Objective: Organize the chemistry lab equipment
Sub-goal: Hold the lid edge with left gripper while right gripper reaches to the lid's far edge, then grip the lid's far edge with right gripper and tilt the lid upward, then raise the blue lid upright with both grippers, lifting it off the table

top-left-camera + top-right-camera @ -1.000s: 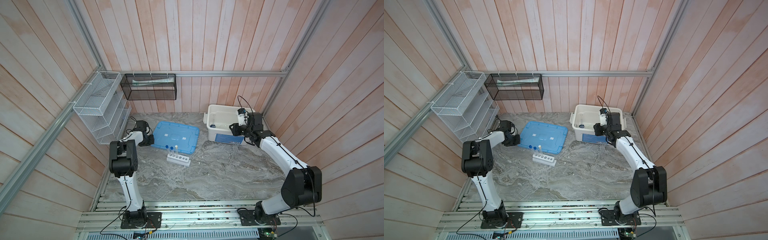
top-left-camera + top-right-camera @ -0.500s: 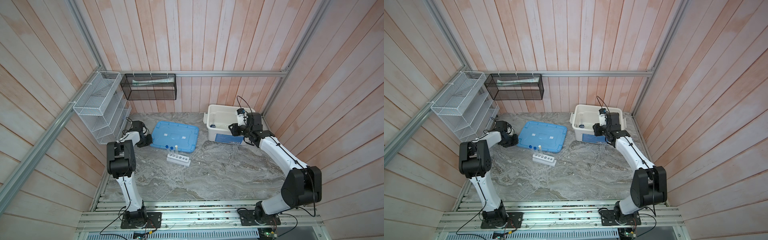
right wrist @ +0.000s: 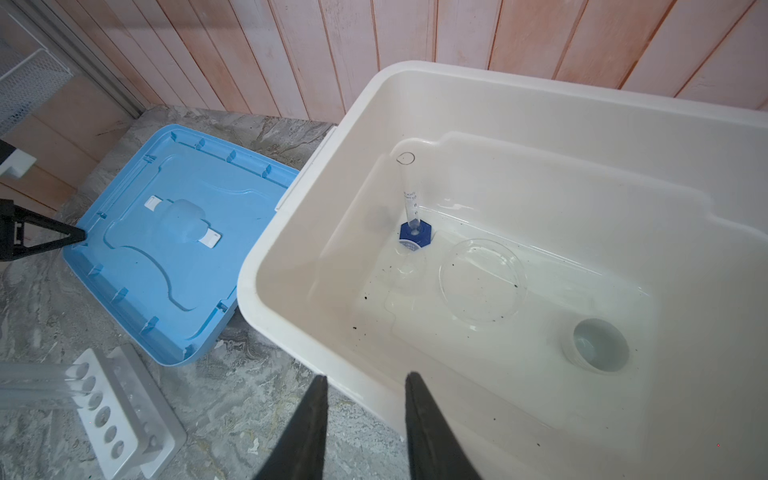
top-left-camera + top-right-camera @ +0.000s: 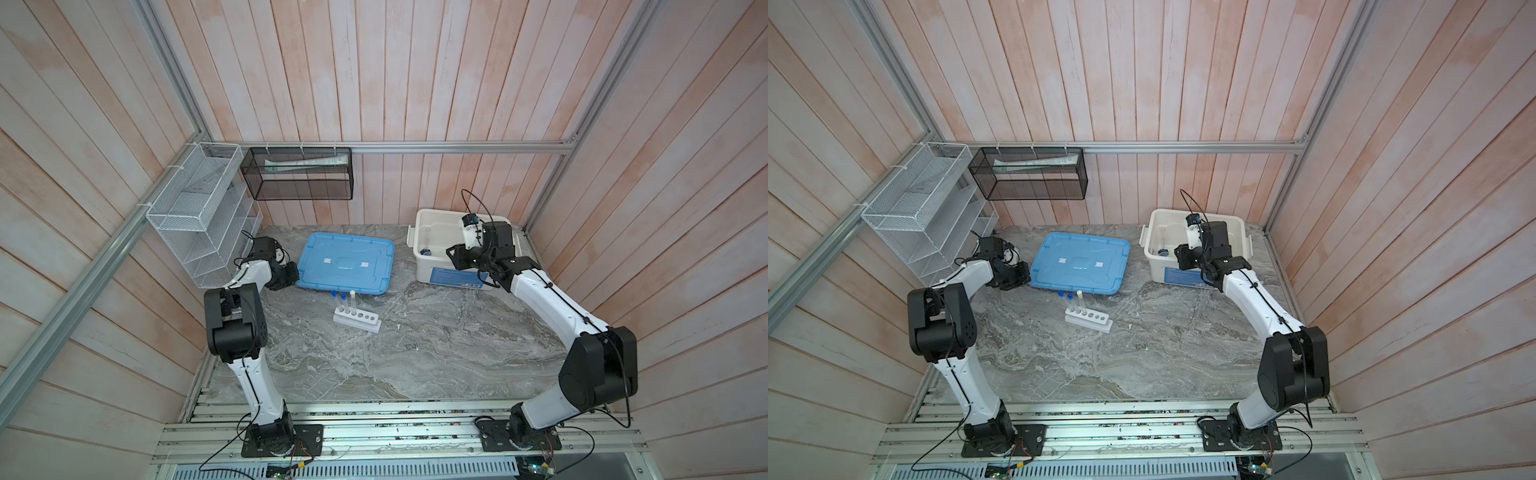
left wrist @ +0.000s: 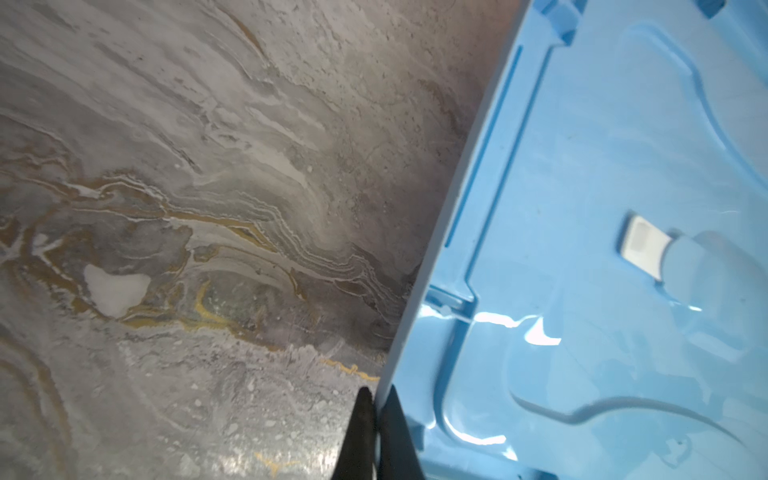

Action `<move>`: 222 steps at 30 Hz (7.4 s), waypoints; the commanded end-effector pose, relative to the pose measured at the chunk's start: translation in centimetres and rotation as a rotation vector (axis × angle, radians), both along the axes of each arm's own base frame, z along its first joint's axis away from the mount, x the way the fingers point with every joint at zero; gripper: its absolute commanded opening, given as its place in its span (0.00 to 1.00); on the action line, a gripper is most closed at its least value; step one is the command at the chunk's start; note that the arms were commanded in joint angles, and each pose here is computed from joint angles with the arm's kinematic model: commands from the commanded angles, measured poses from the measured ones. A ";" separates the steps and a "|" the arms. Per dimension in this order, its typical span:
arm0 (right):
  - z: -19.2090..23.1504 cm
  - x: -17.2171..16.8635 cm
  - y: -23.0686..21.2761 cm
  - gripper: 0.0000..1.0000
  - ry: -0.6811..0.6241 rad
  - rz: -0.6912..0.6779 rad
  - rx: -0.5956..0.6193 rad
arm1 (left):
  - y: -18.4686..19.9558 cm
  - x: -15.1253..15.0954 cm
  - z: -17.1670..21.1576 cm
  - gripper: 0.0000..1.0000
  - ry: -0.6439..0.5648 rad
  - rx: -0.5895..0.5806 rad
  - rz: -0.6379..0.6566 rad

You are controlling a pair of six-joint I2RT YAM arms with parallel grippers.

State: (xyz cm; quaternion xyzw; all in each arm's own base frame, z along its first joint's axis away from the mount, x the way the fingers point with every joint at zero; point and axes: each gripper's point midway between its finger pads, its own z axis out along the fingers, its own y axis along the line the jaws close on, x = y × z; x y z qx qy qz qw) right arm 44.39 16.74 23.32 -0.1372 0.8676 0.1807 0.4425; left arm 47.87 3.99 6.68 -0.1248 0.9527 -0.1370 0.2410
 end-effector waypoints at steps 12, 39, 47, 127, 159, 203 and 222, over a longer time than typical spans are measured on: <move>0.4 -2.1 9.1 0.54 0.084 0.316 0.208 | 0.7 0.7 6.3 0.00 -0.124 -0.019 -0.005; -2.8 -3.2 15.8 0.80 0.216 0.509 0.434 | 0.1 -0.9 11.8 0.00 -0.232 -0.020 -0.035; -2.8 -3.3 16.3 0.80 0.217 0.525 0.461 | -0.5 -1.3 12.5 0.00 -0.245 -0.041 -0.048; 9.5 0.1 17.8 0.01 -0.102 0.466 0.364 | -3.2 -2.9 19.6 0.49 -0.382 -0.067 -0.108; 20.3 -6.6 5.9 0.03 -0.863 -0.143 -0.812 | -17.2 -2.0 37.4 0.64 -0.676 -0.637 -0.110; 15.0 -8.8 11.3 0.00 -0.960 0.001 -1.015 | -26.5 1.7 32.4 0.57 -0.454 -1.023 -0.155; 14.4 -8.7 10.8 0.22 -1.035 -0.081 -1.056 | -27.0 1.2 34.2 0.22 -0.482 -1.100 -0.203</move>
